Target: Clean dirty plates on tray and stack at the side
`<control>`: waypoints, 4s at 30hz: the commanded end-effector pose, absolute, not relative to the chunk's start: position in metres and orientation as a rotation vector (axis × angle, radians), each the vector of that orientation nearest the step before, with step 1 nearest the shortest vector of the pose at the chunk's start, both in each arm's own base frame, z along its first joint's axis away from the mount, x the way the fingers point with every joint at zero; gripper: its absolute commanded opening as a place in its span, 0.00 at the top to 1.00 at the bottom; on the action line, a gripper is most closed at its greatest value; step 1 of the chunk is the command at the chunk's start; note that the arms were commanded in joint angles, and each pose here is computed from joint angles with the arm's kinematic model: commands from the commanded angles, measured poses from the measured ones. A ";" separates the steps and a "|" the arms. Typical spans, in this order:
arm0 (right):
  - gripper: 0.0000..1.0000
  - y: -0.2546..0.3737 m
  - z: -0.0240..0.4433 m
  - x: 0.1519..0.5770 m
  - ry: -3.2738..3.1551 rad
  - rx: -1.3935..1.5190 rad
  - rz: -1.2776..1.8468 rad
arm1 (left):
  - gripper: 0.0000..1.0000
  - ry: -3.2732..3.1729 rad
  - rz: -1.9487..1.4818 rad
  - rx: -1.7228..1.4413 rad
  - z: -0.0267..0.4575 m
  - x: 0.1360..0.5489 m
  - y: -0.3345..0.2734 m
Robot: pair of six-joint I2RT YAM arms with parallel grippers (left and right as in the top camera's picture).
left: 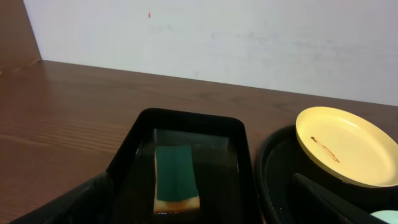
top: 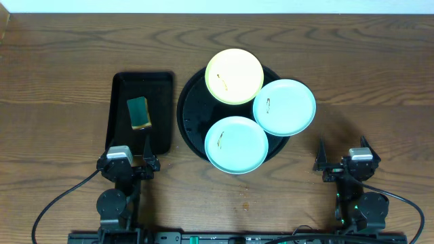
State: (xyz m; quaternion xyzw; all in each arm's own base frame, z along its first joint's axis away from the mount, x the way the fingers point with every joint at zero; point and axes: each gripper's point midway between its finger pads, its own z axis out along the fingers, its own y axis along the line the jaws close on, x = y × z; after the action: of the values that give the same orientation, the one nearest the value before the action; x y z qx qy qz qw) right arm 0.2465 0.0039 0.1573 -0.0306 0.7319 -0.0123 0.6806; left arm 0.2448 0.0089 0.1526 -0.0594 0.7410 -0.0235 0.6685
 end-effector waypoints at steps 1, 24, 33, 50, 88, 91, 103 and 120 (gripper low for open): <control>0.01 0.001 0.156 0.246 1.649 -0.047 -0.029 | 0.12 1.728 -0.039 -0.133 0.135 0.244 0.010; 0.01 0.001 0.156 0.246 1.649 -0.047 -0.030 | 0.12 1.728 -0.039 -0.133 0.135 0.244 0.010; 0.01 0.001 0.156 0.246 1.649 -0.047 -0.030 | 0.12 1.725 -0.040 -0.133 0.136 0.244 0.010; 0.01 0.001 0.156 0.246 1.649 -0.047 -0.030 | 0.12 1.545 -0.283 -0.087 0.281 0.220 -0.020; 0.01 0.019 0.183 0.235 1.722 0.118 0.274 | 0.11 2.577 -0.320 -0.168 0.262 0.260 -0.030; 0.01 0.017 0.218 0.234 1.771 0.137 0.259 | 0.12 2.573 -0.324 -0.179 0.262 0.263 -0.030; 0.01 0.058 0.252 0.253 2.624 0.103 0.489 | 0.12 2.578 -0.299 -0.187 0.260 0.264 -0.026; 0.01 0.121 0.135 0.259 3.047 0.202 0.287 | 0.11 2.600 -0.300 -0.191 0.257 0.259 -0.027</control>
State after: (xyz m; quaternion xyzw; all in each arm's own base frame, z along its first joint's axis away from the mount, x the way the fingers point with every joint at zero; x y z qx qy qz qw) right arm 0.2547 0.1298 0.1454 0.0376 0.9832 0.1787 0.0031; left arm 0.2586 -0.0291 0.2543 -0.0652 0.9587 -0.1148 0.2520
